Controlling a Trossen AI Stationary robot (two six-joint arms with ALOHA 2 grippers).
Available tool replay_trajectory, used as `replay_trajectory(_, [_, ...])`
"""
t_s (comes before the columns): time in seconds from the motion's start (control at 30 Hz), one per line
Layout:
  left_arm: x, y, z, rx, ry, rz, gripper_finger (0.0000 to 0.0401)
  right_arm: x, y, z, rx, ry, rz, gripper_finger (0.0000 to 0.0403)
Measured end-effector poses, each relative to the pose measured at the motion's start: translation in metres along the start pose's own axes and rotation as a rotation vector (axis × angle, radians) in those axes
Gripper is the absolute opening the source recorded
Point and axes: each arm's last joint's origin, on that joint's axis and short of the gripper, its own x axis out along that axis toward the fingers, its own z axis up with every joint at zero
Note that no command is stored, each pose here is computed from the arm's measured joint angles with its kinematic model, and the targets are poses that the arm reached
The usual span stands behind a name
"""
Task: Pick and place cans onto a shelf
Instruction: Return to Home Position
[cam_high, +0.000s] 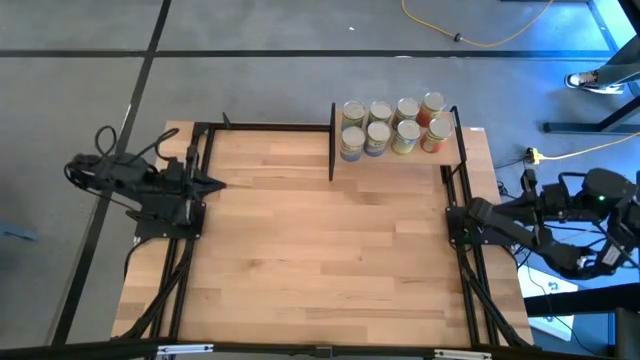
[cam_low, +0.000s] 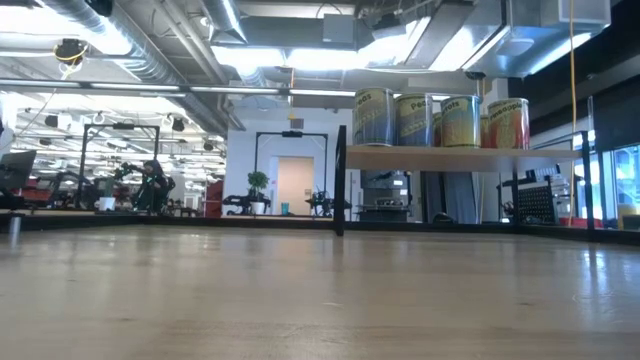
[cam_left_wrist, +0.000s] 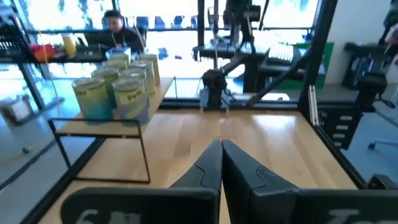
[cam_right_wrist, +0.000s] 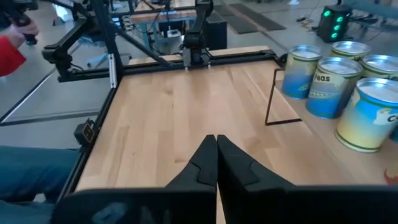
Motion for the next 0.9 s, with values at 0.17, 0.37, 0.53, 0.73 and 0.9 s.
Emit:
replay_trajectory(0.17, [0.002, -0.001, -0.013, -0.006, -0.044, -0.021, 0.0, -0.001, 0.011, -0.017, -0.028, -0.044, -0.032, 0.0])
replay_trajectory(0.37, [0.007, -0.002, -0.025, 0.046, -0.089, -0.021, 0.0, 0.002, 0.023, -0.03, -0.059, -0.052, -0.078, 0.0])
replay_trajectory(0.53, [0.013, -0.004, -0.033, 0.066, -0.099, -0.02, 0.0, 0.013, 0.025, -0.028, -0.117, -0.071, -0.054, 0.0])
replay_trajectory(0.73, [0.023, -0.007, -0.042, 0.18, -0.176, -0.001, 0.0, 0.039, 0.01, -0.017, -0.23, -0.165, -0.066, 0.0])
replay_trajectory(0.9, [0.029, -0.007, -0.049, 0.231, -0.208, 0.078, 0.0, 0.067, -0.015, -0.018, -0.225, -0.199, -0.064, 0.0])
